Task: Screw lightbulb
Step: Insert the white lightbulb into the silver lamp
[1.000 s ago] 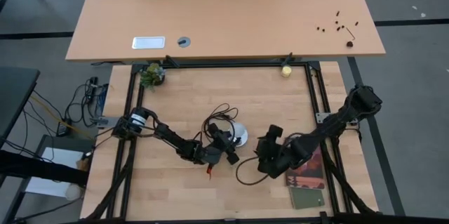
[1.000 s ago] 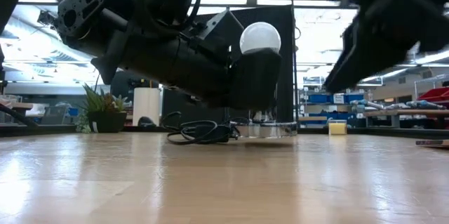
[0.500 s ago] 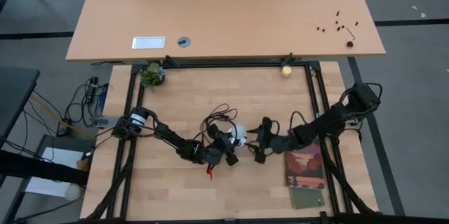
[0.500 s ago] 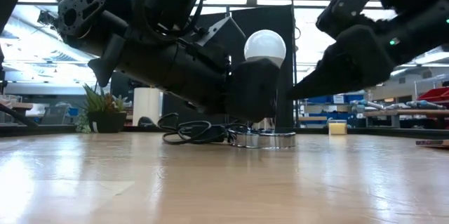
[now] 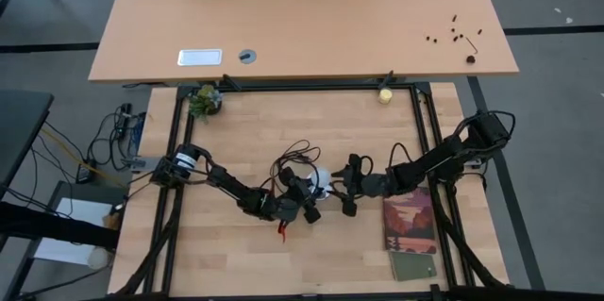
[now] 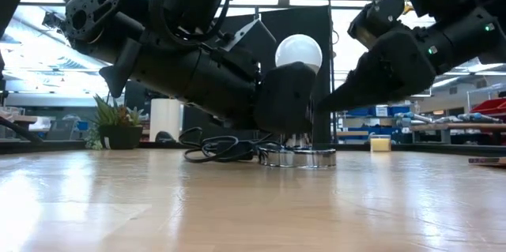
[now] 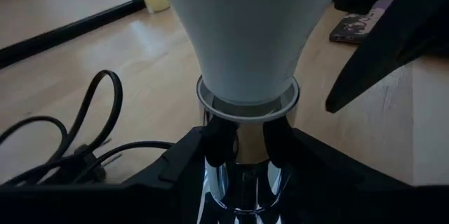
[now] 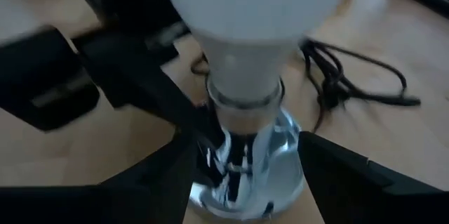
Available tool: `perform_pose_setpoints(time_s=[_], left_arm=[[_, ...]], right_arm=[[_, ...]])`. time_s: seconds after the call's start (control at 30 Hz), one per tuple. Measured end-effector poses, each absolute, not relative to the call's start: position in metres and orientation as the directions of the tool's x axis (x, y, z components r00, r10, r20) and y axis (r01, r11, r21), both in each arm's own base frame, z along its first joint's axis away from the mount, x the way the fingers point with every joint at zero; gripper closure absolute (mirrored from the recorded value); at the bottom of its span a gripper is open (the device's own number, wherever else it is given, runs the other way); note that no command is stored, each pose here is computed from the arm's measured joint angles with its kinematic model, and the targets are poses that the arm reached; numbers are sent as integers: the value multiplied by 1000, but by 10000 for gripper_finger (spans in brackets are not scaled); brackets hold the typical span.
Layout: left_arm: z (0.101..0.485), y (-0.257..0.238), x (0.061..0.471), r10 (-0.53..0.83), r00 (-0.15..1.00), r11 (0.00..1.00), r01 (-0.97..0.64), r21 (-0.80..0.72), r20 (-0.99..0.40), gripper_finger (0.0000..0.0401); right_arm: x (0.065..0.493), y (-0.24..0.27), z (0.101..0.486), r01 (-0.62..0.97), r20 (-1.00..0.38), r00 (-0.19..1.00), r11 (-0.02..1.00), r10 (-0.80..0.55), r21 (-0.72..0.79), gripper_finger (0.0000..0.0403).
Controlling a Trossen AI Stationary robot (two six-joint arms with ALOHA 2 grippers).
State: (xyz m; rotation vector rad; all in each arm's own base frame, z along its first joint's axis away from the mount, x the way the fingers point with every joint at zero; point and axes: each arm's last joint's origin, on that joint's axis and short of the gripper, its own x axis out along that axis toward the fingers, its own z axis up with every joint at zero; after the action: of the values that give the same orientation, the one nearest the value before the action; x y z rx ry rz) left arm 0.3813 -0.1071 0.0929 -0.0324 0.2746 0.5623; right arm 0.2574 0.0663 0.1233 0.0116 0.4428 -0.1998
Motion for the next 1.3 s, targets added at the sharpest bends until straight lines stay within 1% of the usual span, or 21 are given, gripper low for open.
perform_pose_setpoints(time_s=[0.2, 0.43, 0.53, 0.6, 0.67, 0.73, 0.8, 0.9, 1.1, 1.3], left_arm=[[93, -108, 382, 501, 821, 857, -515, 22, -274, 217], [92, -108, 382, 492, 825, 862, -507, 20, -278, 217], [92, -108, 382, 483, 830, 867, -499, 18, -281, 217], [92, -108, 382, 482, 830, 867, -498, 15, -281, 216], [92, -108, 382, 482, 830, 865, -502, 1, -281, 209], [92, -109, 382, 480, 831, 865, -501, -4, -281, 197], [91, -109, 381, 472, 832, 870, -493, 1, -292, 183], [87, -108, 380, 467, 828, 874, -486, 20, -311, 167], [88, -109, 380, 465, 830, 875, -485, 15, -308, 164], [89, -109, 381, 467, 831, 873, -487, 10, -303, 163]], right_arm=[[261, 70, 132, 137, -343, 928, 990, -144, -46, 144], [261, 58, 128, 75, -368, 927, 997, -67, 8, 129], [256, 56, 124, 75, -378, 923, 997, -66, 8, 121], [249, 54, 116, 82, -417, 906, 997, -69, 11, 118], [243, 52, 109, 94, -446, 892, 995, -72, 27, 117], [240, 52, 110, 106, -422, 904, 992, -69, 65, 117], [236, 51, 107, 110, -425, 903, 991, -67, 78, 117], [238, 54, 111, 98, -390, 919, 990, -52, 99, 117], [238, 55, 112, 95, -385, 922, 990, -49, 102, 117], [236, 57, 122, 85, -350, 937, 981, -18, 176, 117]])
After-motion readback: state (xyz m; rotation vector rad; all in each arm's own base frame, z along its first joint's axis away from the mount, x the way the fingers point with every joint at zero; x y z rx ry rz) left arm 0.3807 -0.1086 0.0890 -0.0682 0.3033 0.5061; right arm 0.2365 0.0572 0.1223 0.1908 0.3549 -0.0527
